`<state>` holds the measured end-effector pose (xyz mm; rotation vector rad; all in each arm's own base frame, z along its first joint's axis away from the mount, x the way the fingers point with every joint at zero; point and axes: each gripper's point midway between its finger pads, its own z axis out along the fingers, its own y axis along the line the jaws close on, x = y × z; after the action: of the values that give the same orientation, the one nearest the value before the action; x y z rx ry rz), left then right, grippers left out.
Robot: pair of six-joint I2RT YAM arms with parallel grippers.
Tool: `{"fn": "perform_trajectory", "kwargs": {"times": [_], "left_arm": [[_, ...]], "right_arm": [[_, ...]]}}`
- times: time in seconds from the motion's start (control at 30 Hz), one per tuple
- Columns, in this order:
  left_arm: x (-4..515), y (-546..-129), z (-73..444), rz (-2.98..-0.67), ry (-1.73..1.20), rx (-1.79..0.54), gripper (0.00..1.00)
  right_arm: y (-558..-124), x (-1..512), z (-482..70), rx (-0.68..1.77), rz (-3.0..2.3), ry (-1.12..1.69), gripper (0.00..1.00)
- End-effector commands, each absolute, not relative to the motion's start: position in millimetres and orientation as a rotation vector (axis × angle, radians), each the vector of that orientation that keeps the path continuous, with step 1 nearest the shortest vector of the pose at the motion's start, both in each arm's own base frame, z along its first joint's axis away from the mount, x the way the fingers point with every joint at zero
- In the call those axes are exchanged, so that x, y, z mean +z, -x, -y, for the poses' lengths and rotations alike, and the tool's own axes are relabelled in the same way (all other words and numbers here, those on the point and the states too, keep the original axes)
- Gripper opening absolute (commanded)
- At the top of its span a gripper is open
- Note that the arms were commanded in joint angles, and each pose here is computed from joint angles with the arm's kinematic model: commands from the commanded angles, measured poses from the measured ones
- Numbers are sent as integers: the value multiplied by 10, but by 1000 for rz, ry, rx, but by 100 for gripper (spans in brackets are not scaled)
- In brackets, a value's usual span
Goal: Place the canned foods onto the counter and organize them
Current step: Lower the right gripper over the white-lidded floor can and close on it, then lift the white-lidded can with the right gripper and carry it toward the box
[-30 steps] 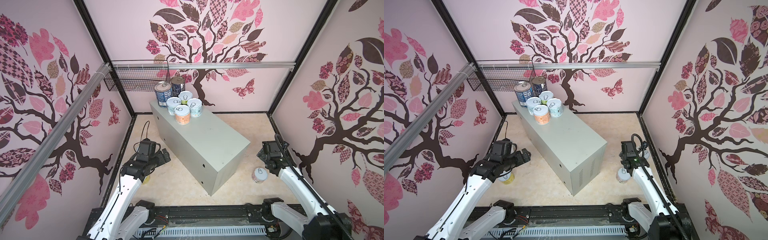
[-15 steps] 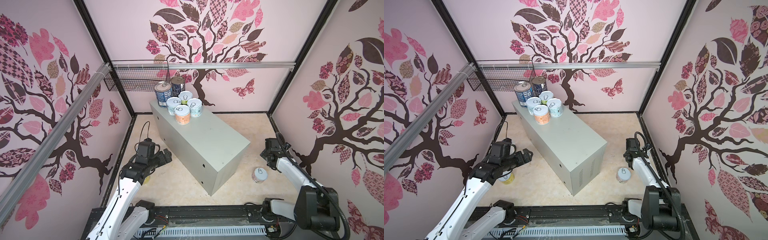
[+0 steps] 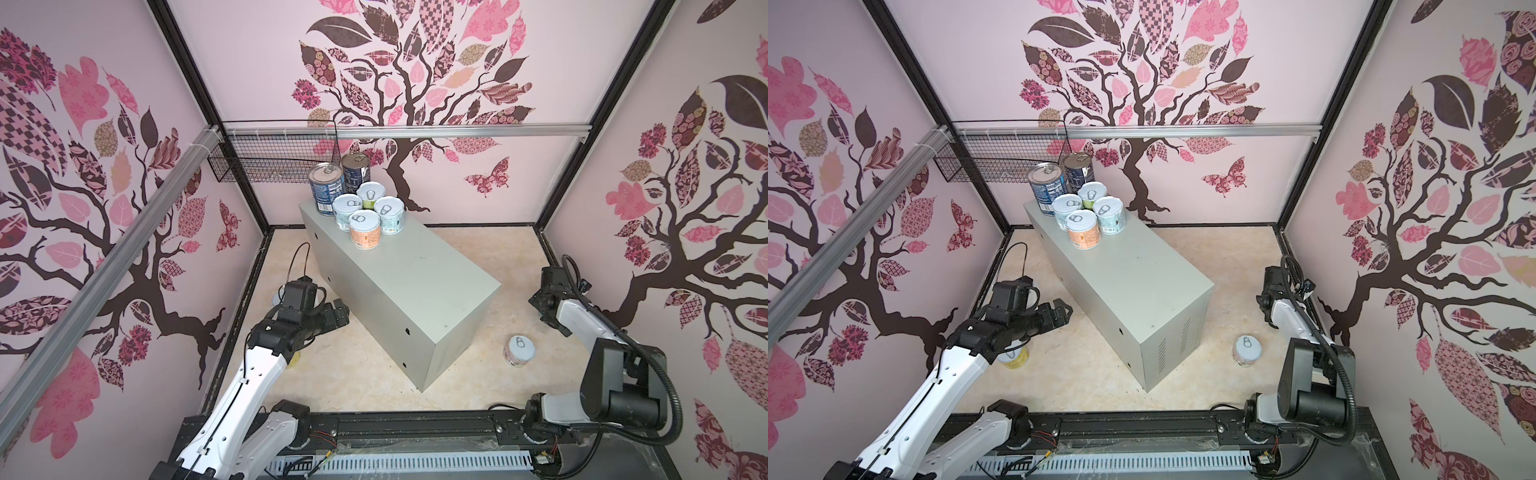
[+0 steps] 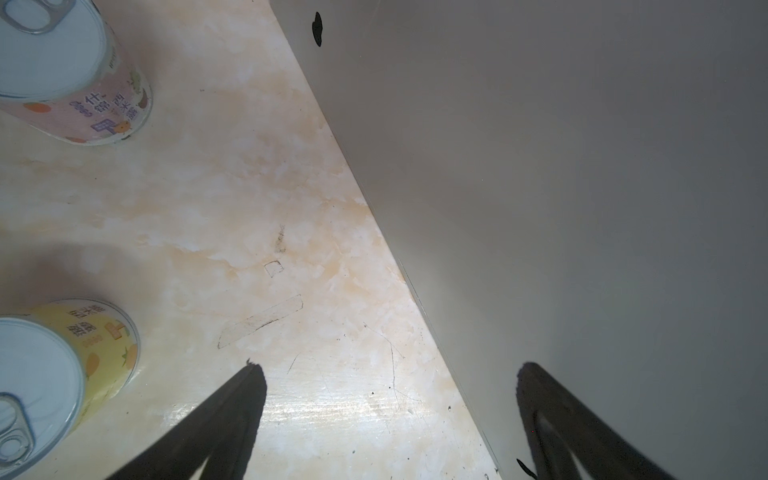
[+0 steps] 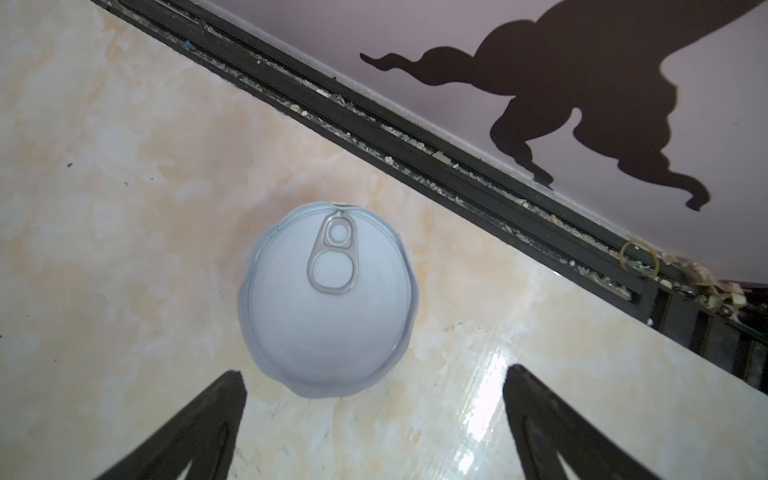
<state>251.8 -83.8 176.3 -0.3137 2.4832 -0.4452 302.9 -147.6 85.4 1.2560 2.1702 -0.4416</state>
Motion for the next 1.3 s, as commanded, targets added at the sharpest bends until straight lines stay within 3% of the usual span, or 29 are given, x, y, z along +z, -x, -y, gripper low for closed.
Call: {"fn": "perform_trajectory", "kwargs": {"times": [0.0, 0.97, 1.27], "left_arm": [[1703, -2490, 859, -2500, 285, -433, 98], [1674, -2450, 908, -2531, 241, -407, 98], [1663, -2446, 922, -2538, 229, -403, 98]], "right_arm": [[-3157, 857, 1541, -448, -2180, -1248, 100], [-3514, 367, 1672, -361, -2339, -1243, 100], [-3547, 342, 1659, -351, -2361, -1210, 88]]}}
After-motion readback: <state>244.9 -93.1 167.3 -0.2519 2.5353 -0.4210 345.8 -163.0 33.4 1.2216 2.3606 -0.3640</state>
